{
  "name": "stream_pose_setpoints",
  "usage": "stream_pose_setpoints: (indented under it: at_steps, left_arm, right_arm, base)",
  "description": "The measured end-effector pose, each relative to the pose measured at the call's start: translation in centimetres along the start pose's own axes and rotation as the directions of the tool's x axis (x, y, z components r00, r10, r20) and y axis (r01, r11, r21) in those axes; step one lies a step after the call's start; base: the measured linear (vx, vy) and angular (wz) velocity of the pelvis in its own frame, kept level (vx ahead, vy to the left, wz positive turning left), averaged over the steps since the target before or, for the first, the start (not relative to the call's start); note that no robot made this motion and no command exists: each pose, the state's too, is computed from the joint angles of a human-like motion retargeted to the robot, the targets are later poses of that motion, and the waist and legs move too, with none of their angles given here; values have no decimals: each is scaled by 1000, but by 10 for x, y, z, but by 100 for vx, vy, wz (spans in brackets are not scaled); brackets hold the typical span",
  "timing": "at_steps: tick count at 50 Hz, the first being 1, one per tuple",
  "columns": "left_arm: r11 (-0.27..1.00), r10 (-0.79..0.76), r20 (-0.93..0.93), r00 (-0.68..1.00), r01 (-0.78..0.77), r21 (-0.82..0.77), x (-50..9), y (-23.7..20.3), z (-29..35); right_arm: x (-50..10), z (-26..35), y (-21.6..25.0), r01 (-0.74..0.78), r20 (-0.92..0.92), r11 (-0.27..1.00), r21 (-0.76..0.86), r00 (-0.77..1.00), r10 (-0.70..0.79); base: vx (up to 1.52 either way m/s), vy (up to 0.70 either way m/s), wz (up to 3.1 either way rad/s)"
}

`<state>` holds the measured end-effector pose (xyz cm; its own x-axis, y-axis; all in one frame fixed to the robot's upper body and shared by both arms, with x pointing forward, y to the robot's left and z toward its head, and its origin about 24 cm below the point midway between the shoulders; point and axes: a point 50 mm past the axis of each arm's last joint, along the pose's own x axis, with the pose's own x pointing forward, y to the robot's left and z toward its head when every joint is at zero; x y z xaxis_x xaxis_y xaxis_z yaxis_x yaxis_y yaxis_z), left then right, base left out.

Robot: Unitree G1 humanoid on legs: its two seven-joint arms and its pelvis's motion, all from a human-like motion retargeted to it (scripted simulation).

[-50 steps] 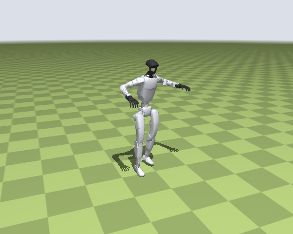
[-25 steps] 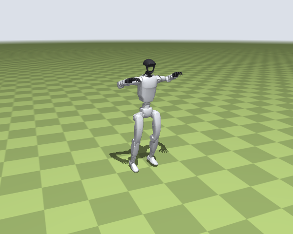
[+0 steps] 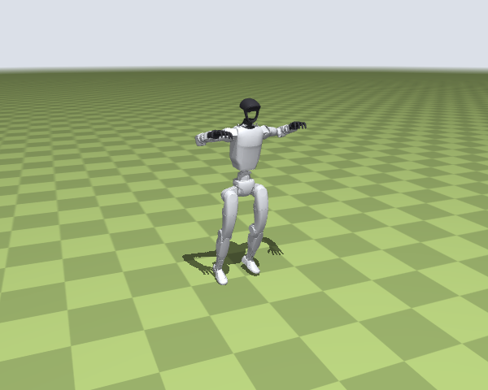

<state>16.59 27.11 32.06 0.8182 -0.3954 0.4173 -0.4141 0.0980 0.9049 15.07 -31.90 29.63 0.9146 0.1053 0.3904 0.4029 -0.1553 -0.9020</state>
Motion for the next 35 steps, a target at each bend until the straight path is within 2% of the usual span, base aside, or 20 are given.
stream_pose_setpoints:
  at_steps: [35]
  left_arm:
    - [999,40,-92,995,-40,-2,-16,2,-13]
  right_arm:
    - [-5,-12,-5,-4,-56,996,-89,998,-1]
  base:
    - [0,0,0]
